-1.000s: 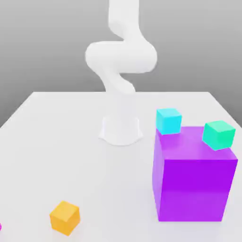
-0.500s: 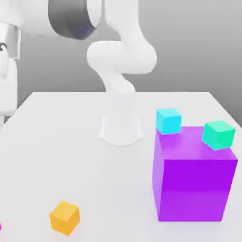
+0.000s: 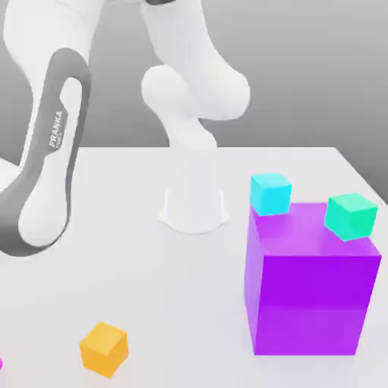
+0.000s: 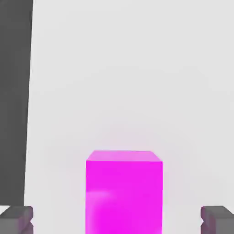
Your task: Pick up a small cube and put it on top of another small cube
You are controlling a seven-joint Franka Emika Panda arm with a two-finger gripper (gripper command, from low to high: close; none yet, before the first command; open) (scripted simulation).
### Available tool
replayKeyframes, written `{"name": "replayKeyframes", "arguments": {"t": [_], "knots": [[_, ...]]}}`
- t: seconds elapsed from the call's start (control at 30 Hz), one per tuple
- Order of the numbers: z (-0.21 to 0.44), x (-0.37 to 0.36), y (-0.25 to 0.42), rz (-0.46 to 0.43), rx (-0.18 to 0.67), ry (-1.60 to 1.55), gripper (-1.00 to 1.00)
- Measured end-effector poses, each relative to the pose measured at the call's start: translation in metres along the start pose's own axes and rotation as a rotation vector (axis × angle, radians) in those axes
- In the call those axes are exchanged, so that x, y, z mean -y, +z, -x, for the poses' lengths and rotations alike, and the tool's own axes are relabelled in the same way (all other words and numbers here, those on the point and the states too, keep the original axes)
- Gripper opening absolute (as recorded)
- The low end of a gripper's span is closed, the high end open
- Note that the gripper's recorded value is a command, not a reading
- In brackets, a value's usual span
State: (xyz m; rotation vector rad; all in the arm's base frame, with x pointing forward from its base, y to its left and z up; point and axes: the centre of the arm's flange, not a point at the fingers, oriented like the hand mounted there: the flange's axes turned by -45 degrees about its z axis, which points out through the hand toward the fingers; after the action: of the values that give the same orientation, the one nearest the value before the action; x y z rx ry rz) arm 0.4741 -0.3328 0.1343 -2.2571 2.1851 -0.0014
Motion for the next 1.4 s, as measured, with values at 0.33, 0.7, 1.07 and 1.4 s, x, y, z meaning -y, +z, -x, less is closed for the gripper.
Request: {"name": "replayKeyframes", "arguments": {"t": [0.33, 0.7, 1.07, 1.4], "knots": [[-0.001, 0.0, -0.035, -0.001, 0.0, 0.002, -1.0], [0.165, 0.033, -0.169, 0.002, -0.002, -0.683, -1.0], [0.34, -0.022, -0.263, 0.001, -0.001, -1.469, -1.0], [0.448, -0.129, -0.31, -0.002, 0.004, -2.186, -1.0]]}}
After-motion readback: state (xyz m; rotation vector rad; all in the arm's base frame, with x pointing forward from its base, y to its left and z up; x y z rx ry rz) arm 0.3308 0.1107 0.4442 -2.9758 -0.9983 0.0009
